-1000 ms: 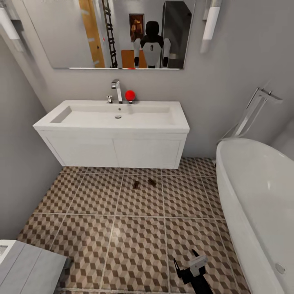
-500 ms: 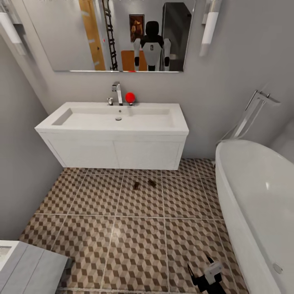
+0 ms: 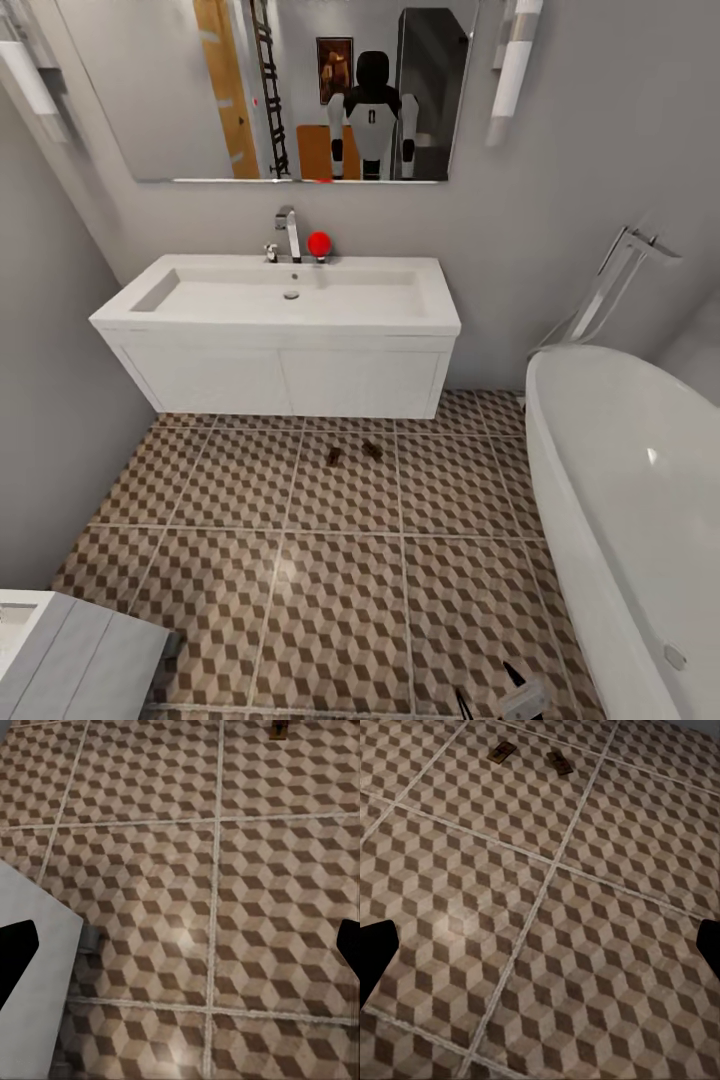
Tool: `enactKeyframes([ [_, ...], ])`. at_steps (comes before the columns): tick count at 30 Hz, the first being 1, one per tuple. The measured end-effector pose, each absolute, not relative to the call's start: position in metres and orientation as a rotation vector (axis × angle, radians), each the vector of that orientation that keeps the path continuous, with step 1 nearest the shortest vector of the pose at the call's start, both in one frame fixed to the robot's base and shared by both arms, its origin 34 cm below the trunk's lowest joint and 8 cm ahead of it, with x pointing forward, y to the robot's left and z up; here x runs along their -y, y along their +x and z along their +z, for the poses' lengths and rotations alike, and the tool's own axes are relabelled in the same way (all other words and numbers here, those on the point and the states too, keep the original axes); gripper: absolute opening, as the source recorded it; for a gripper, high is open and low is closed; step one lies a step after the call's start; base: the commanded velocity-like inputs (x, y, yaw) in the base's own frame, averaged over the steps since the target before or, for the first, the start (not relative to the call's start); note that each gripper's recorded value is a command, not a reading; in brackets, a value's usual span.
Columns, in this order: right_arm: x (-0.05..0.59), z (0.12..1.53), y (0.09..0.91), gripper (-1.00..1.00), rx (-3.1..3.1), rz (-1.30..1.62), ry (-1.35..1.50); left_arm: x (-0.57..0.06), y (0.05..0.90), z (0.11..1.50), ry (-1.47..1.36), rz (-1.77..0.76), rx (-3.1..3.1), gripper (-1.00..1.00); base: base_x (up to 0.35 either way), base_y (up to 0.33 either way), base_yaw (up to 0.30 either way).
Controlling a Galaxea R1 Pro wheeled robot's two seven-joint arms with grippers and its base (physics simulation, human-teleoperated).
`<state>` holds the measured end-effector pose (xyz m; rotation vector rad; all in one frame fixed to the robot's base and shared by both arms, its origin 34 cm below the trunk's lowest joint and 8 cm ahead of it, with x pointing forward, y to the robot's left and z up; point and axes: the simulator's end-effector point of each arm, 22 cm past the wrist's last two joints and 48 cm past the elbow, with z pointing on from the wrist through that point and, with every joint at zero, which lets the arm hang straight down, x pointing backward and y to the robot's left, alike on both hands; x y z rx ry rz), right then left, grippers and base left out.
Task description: Take the four mousetraps from the cabinet in the bathroom and place them on the bathroom floor. Make sure all four end up on the same floor surface, and ensure that at least two of them are either under or directly next to the same bathroom sink.
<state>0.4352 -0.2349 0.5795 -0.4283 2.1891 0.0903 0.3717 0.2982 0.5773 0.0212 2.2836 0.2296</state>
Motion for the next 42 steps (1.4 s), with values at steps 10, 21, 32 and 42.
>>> enactKeyframes([
  [10,0.22,0.592,0.432,1.0,-2.193,0.109,-0.408,-0.293,0.368,0.59,-0.007,0.231,-2.288,1.0,0.0,0.0,0.0],
  [21,0.22,0.606,0.43,1.0,-2.194,0.108,-0.406,-0.296,0.366,0.603,-0.003,0.234,-2.289,1.0,0.0,0.0,0.0],
  [32,0.22,0.609,0.429,1.0,-2.194,0.107,-0.405,-0.299,0.365,0.607,0.001,0.237,-2.288,1.0,0.0,0.0,0.0],
  [42,0.221,0.609,0.429,1.0,-2.194,0.105,-0.405,-0.302,0.365,0.607,0.006,0.24,-2.287,1.0,0.0,0.0,0.0],
])
